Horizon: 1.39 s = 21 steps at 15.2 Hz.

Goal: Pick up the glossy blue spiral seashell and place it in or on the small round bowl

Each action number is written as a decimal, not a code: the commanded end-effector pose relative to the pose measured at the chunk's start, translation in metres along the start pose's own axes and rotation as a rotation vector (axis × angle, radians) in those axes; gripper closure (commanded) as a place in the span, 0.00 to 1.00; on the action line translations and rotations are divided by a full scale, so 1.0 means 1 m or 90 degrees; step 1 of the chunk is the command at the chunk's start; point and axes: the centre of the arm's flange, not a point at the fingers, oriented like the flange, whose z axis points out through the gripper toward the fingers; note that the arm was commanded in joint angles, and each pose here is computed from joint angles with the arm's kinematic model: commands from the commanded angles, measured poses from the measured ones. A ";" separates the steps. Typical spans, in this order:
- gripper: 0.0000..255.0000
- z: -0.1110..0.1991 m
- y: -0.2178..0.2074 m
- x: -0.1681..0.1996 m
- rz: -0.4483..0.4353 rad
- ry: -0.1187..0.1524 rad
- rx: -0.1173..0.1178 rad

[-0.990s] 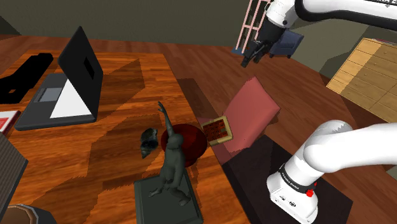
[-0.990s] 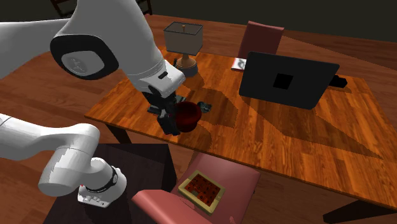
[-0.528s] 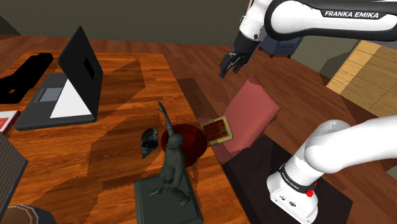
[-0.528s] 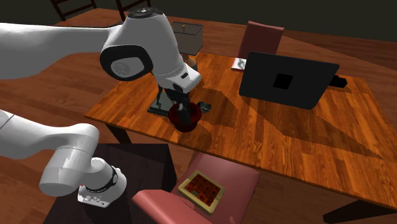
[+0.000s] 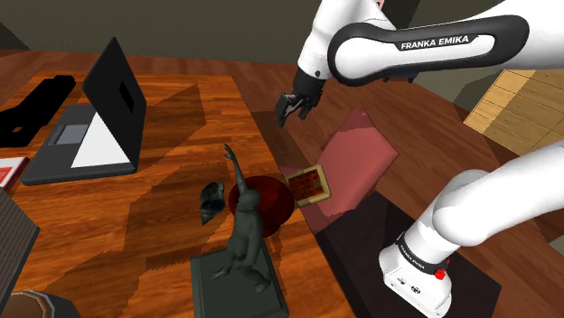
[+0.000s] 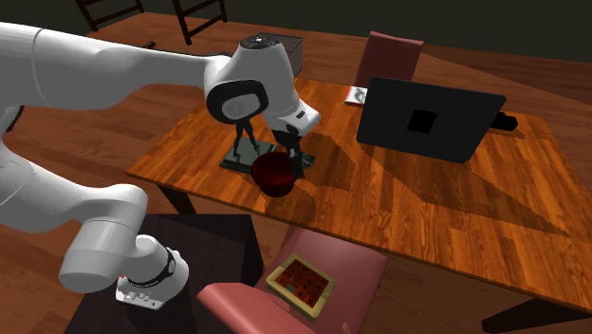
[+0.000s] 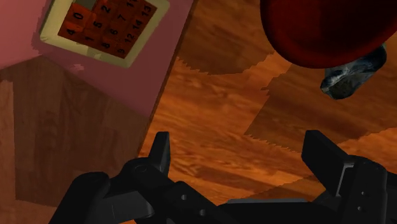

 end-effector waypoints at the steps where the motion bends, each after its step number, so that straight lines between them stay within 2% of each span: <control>1: 0.00 0.015 -0.021 0.006 0.001 -0.002 0.002; 21: 0.00 0.172 -0.203 0.085 0.006 -0.022 0.017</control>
